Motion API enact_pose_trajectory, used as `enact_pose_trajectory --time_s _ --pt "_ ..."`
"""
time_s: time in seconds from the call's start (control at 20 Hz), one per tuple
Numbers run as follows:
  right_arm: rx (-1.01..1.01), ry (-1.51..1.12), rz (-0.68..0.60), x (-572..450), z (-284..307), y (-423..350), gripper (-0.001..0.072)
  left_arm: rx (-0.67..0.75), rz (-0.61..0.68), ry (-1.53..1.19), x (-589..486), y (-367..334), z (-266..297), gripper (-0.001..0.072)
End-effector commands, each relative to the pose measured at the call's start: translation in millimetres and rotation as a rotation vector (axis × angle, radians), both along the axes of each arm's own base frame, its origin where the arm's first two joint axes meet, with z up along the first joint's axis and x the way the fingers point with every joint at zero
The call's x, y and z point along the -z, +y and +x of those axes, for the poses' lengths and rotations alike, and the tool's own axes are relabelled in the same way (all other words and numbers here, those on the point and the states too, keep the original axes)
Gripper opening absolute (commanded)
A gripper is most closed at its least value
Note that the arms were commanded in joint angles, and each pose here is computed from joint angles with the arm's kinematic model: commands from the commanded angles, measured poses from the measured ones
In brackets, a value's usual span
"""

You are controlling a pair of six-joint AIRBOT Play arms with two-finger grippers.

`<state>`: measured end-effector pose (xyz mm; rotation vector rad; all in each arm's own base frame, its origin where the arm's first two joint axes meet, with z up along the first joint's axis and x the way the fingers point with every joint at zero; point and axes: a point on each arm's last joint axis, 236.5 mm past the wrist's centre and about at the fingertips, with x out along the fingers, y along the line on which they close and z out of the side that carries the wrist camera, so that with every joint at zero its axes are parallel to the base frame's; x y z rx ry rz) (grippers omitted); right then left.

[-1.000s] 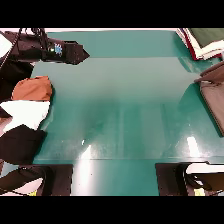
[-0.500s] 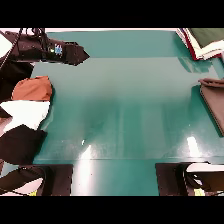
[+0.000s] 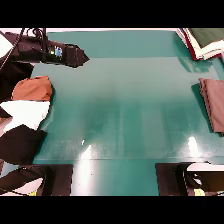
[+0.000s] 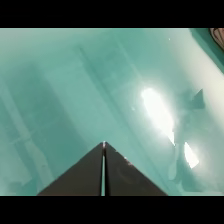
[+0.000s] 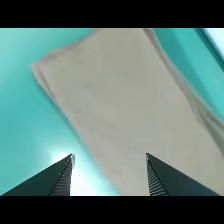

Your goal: Fold the shirts.

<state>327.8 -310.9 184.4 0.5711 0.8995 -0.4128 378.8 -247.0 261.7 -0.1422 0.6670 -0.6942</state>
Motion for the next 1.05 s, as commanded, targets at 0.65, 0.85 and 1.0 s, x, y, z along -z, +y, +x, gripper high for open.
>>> enact_pose_trajectory --time_s 0.65,0.85,1.0 --pt "-0.912 -0.298 0.139 -90.0 101.2 396.9 0.0119 -0.030 -0.043 -0.065 -15.5 -0.6 12.2 0.0025" --pt "-1.047 -0.296 0.151 -90.2 87.0 451.1 0.0015 -0.051 -0.068 -0.105 -25.4 0.0 19.5 0.0025" --pt "-1.075 -0.287 0.157 -89.1 81.6 460.8 0.0015 -0.055 -0.073 -0.113 -27.3 0.1 20.8 0.0025"
